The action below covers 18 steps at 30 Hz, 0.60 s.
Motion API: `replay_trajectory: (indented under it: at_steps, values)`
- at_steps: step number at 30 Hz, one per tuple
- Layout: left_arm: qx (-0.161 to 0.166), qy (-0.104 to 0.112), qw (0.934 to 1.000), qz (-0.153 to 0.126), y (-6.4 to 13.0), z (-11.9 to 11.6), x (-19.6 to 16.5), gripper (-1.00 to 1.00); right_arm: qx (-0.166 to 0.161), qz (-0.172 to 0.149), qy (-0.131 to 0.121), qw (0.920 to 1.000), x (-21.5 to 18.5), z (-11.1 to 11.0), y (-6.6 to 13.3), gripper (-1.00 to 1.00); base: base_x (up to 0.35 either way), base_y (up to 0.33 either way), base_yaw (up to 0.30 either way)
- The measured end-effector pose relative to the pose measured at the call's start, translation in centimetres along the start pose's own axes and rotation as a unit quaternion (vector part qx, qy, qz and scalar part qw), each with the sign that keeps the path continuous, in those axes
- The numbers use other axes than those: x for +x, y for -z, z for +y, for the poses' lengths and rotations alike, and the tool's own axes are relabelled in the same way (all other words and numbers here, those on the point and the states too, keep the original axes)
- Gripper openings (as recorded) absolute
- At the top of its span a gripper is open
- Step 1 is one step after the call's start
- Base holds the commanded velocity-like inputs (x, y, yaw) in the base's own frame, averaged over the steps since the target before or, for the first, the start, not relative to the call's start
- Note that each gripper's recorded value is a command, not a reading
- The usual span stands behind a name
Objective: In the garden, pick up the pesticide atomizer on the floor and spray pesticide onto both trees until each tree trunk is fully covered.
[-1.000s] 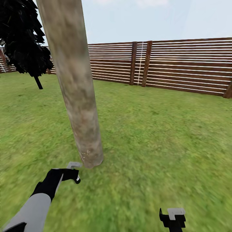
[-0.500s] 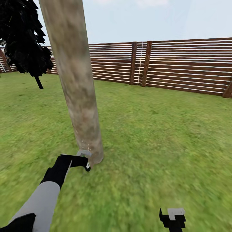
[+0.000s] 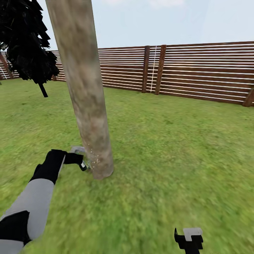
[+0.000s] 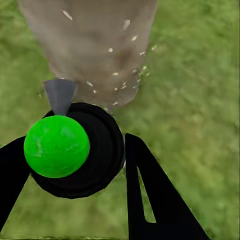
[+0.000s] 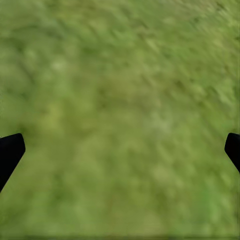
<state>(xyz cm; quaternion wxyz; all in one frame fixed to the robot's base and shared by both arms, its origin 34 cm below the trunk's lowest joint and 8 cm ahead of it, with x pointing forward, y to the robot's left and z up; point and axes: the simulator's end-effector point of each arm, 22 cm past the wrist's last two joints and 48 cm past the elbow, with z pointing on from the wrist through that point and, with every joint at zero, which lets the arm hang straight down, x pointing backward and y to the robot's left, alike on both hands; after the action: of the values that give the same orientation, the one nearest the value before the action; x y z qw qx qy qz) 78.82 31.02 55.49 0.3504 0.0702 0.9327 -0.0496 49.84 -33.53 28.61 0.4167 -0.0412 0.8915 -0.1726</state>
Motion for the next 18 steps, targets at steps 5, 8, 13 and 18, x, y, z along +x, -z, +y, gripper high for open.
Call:
replay_trajectory:
  at_steps: [5,8,13,18]
  values:
    - [0.042,-0.004,0.9991,0.004,0.1,-2.8,-0.8,-1.00,0.000,0.000,0.000,1.0000,0.0,0.0,0.0,1.00,0.000,0.000,0.000]
    - [0.077,-0.015,0.9969,0.004,-0.6,-8.0,-1.3,-1.00,0.000,0.000,0.000,1.0000,0.0,0.0,0.0,1.00,0.000,0.000,0.000]
    - [0.048,-0.020,0.9986,0.008,-0.2,-4.3,-0.8,-1.00,0.000,0.000,0.000,1.0000,0.0,0.0,0.0,1.00,0.000,0.000,0.000]
    - [0.011,-0.019,0.9996,0.019,0.4,0.6,0.7,-1.00,0.000,0.000,0.000,1.0000,0.0,0.1,0.0,1.00,0.000,0.000,0.010]
